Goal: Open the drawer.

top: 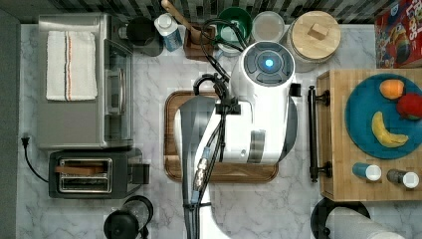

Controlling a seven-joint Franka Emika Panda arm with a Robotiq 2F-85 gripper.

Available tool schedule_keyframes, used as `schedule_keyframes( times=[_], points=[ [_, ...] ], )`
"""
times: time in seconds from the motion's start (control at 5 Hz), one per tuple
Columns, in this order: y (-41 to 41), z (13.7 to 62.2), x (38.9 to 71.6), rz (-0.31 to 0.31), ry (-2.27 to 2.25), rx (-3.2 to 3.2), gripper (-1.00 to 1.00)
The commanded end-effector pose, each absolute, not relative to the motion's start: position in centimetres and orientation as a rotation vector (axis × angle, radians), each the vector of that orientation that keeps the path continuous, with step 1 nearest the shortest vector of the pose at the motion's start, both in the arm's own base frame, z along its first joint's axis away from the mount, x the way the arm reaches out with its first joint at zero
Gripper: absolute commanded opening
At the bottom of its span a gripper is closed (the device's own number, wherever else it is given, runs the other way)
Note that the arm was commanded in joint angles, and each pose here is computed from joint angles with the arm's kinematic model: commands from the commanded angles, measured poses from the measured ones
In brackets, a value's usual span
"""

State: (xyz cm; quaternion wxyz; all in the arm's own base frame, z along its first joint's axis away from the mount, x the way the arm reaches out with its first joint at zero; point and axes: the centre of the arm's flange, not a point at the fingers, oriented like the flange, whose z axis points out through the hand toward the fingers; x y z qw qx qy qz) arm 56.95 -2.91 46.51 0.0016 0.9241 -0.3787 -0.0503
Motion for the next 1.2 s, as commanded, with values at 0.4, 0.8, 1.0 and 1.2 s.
schedule_keyframes(
  times=[0.4, 0.8, 1.0, 1.2],
  points=[
    [-10.2, 44.8, 55.1, -0.227, -0.38, 3.06, 1.0],
    [-14.6, 41.7, 54.4, -0.093, -0.073, 3.002, 1.0],
    [-16.9, 40.0, 53.9, -0.043, 0.024, 2.991, 1.0],
    [-18.2, 38.7, 53.8, -0.04, 0.068, 2.983, 1.0]
  ],
)
